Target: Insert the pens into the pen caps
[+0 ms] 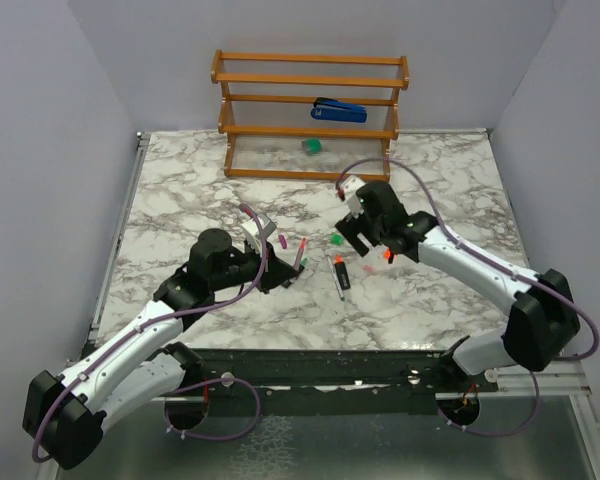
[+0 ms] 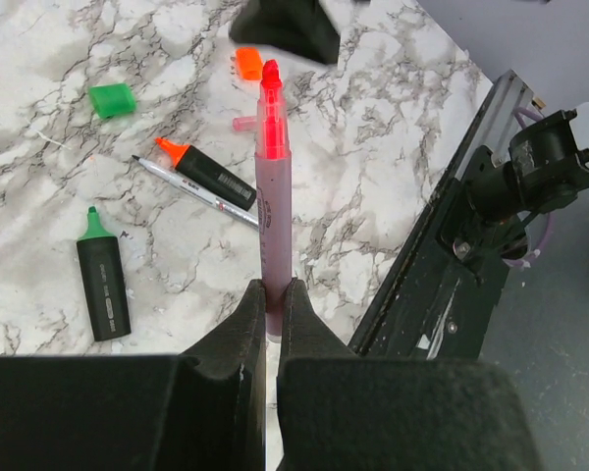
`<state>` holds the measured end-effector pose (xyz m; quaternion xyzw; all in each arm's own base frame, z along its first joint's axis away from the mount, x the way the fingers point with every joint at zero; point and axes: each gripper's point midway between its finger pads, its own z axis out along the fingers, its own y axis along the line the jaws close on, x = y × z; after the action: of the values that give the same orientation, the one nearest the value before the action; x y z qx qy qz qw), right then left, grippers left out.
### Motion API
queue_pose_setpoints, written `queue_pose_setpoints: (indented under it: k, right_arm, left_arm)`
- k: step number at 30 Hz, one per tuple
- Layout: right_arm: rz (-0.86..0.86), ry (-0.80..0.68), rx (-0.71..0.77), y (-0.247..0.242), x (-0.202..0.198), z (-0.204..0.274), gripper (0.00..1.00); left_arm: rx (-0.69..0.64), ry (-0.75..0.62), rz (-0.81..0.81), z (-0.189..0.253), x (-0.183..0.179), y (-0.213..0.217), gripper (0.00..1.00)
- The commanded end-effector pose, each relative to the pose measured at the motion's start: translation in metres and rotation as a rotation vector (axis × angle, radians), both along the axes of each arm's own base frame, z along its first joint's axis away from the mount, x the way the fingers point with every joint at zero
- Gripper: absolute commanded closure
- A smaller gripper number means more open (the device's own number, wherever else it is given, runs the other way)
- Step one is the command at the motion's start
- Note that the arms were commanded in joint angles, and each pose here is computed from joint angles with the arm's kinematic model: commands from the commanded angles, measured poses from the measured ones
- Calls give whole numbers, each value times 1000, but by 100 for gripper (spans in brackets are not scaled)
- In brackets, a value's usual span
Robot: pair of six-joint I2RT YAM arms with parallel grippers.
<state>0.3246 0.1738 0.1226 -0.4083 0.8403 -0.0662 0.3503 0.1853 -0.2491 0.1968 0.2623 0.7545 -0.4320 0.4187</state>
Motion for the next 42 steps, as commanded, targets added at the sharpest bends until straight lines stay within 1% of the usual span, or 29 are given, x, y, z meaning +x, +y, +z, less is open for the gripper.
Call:
queue_pose_setpoints:
  k: [1, 2, 3, 4, 5, 6, 7, 9, 11, 12, 14, 16, 18, 21, 25, 31, 35, 42]
  right_arm:
    - [-614, -287, 376, -27, 23, 94, 0]
    - [-743, -267, 486, -29, 17, 98, 0]
    - [-834, -227, 590, -25, 12, 98, 0]
    - [-911, -44, 842, 6, 4, 92, 3]
    - [-1033, 33, 896, 8, -5, 81, 9]
    - [-1203, 100, 946, 7, -15, 69, 14]
    - [-1381, 173, 979, 6, -28, 54, 14]
    - [-1685, 290, 1010, 6, -52, 29, 17]
    - [-1895, 346, 1035, 6, -66, 14, 19]
    - [-1966, 342, 1052, 4, -67, 9, 21]
    - [-2059, 275, 1064, -5, -65, 2, 23]
    - [-2148, 205, 1049, -15, -65, -7, 29]
    - [-2184, 176, 1034, -16, -61, -16, 36]
    - [-2226, 164, 993, -14, -59, -32, 43]
    - [-2270, 149, 976, -13, -58, -52, 47]
    - [-2299, 99, 978, -20, -51, -70, 50]
    - [-2313, 96, 968, -22, -49, -78, 54]
    - [-2322, 73, 979, -23, -40, -89, 55]
  left_arm:
    - [-7, -37, -33, 13, -2, -4, 100]
    - [-9, -37, -34, 13, -2, -4, 100]
    - [-10, -39, -36, 13, -2, -4, 100]
    - [-2, -42, -33, 14, -1, -3, 100]
    - [5, -42, -28, 13, 0, -2, 100]
    - [8, -47, -22, 14, 0, -1, 100]
    - [9, -51, -17, 15, 0, 0, 100]
    - [8, -66, -9, 18, 0, 2, 100]
    - [13, -78, 3, 20, 1, 4, 100]
    - [16, -83, 6, 20, 2, 5, 100]
    - [17, -87, 5, 21, 1, 5, 100]
    - [16, -87, 2, 21, 1, 5, 100]
    - [17, -90, -8, 21, 0, 5, 100]
    - [20, -84, -23, 20, -2, 3, 100]
    - [22, -79, -34, 18, -3, 2, 100]
    - [29, -77, -34, 17, -2, 2, 100]
    - [30, -76, -39, 16, -3, 2, 100]
    - [40, -68, -41, 13, -4, 2, 100]
